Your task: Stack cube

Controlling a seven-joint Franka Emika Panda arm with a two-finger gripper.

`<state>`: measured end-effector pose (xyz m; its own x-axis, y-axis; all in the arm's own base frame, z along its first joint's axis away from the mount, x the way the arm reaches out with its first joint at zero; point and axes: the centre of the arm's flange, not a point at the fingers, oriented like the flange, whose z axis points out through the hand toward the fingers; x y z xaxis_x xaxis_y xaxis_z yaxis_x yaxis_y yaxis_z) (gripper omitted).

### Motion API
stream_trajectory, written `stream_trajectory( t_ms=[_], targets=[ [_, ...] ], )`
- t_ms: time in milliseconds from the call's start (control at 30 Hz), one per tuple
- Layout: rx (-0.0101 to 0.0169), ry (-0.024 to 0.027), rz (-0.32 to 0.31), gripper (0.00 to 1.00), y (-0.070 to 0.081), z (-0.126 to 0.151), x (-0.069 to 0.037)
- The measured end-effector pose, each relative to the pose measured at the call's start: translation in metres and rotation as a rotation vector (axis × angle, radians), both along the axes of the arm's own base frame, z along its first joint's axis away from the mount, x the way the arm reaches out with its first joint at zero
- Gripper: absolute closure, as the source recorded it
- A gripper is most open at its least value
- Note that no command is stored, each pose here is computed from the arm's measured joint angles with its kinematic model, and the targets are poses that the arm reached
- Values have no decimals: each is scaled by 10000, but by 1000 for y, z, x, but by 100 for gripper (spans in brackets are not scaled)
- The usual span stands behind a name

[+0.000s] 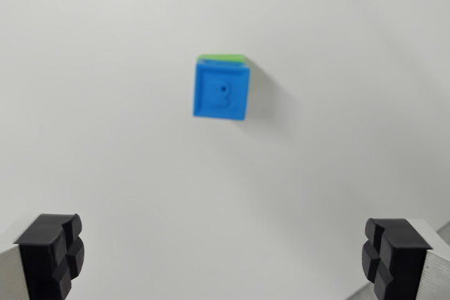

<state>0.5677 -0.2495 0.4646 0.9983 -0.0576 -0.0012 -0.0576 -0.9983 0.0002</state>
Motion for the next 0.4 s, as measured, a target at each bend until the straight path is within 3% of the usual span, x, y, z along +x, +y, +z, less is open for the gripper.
stream_trajectory(
  t_ms=[400],
  targets=[
    [1, 2, 0, 0, 0, 0, 0]
  ],
)
